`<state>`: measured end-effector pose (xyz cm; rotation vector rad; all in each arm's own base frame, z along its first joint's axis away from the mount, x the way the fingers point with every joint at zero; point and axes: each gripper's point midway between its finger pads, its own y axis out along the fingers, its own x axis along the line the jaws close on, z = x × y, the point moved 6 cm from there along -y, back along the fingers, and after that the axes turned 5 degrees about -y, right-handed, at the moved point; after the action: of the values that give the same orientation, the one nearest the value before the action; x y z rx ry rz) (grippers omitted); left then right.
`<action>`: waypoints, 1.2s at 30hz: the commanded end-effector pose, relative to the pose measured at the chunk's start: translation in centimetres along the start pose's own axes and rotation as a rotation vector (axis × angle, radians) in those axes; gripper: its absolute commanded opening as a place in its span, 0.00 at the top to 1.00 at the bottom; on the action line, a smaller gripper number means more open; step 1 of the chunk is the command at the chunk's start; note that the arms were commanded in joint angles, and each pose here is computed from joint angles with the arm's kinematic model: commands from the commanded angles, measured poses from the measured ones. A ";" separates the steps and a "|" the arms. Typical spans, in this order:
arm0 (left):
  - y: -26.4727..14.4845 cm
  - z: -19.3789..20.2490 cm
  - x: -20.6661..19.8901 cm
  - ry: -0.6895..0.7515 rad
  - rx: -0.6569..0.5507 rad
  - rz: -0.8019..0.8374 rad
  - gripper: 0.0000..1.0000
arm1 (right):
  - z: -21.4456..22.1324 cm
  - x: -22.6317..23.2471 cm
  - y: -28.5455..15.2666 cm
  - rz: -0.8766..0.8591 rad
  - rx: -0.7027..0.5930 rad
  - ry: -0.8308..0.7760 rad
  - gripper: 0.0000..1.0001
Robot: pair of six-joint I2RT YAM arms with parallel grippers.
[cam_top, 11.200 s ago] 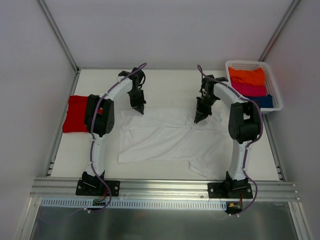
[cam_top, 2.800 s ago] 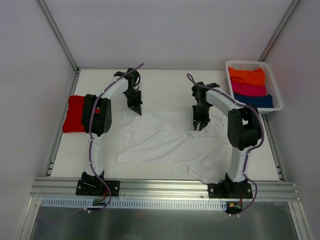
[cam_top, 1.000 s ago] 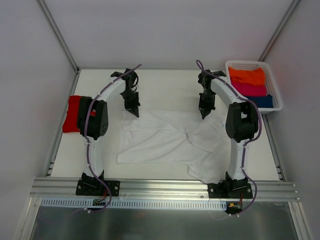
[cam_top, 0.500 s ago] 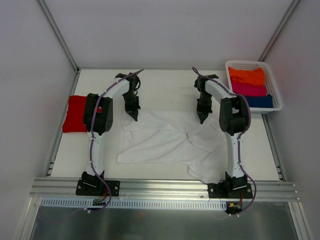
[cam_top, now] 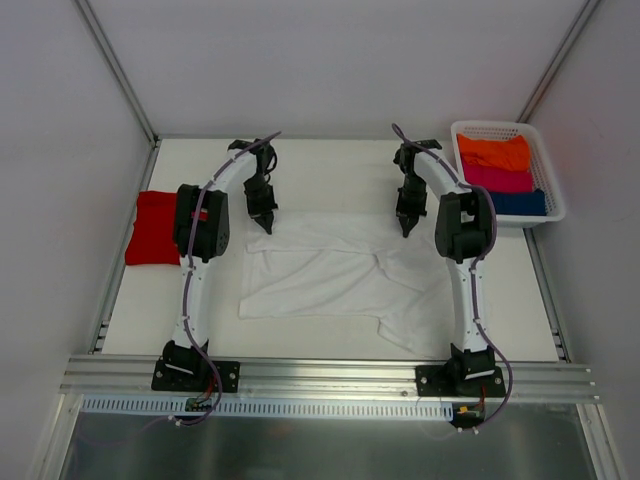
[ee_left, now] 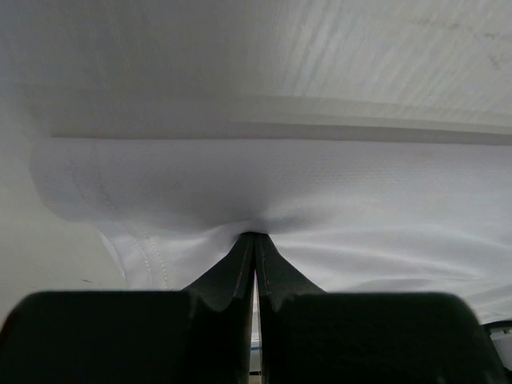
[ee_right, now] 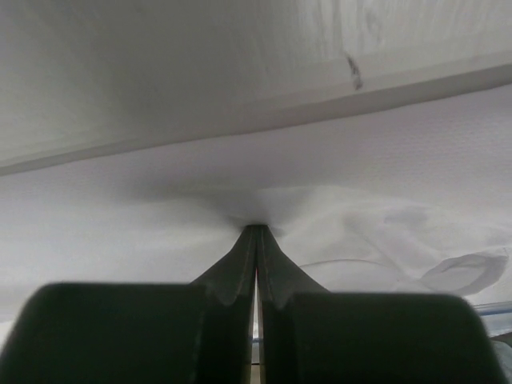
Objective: Fold and stack the t-shirts
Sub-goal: Fold the flattened tshirt in 1/3 of the way
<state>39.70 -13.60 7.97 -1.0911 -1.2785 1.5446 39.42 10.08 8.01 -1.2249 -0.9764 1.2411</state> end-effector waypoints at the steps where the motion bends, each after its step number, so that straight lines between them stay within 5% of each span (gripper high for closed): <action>1: -0.3 -1.8 1.1 -0.061 -0.004 -0.020 1.00 | -1.3 -0.5 -0.7 -0.013 0.003 0.035 1.00; 12: -0.1 -5.8 1.6 -0.188 -0.051 0.059 1.00 | -4.9 -1.2 -1.5 -0.194 -0.057 0.149 0.99; 23: -3.9 -8.5 -0.4 -0.155 -0.229 0.173 1.00 | -8.7 -1.2 -2.6 -0.444 -0.196 0.204 0.99; 27: -7.6 -8.5 -0.9 -0.127 -0.344 0.189 1.00 | -9.5 -0.6 -7.1 -0.558 -0.356 0.164 0.98; 33: -17.6 -3.7 -2.0 -0.050 -0.571 0.197 1.00 | -4.2 -1.8 -18.6 -0.654 -0.550 0.067 0.81; 34: -19.1 -1.7 -1.4 -0.045 -0.585 0.196 0.87 | -2.0 -2.5 -21.4 -0.658 -0.604 0.040 0.71; 36: -18.8 0.8 -0.9 -0.021 -0.585 0.130 0.67 | 1.2 -3.3 -21.8 -0.628 -0.551 0.042 0.67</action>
<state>45.09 -12.10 20.43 -1.4647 -1.6741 1.4448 46.59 8.56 20.16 -1.1973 -1.4194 0.5211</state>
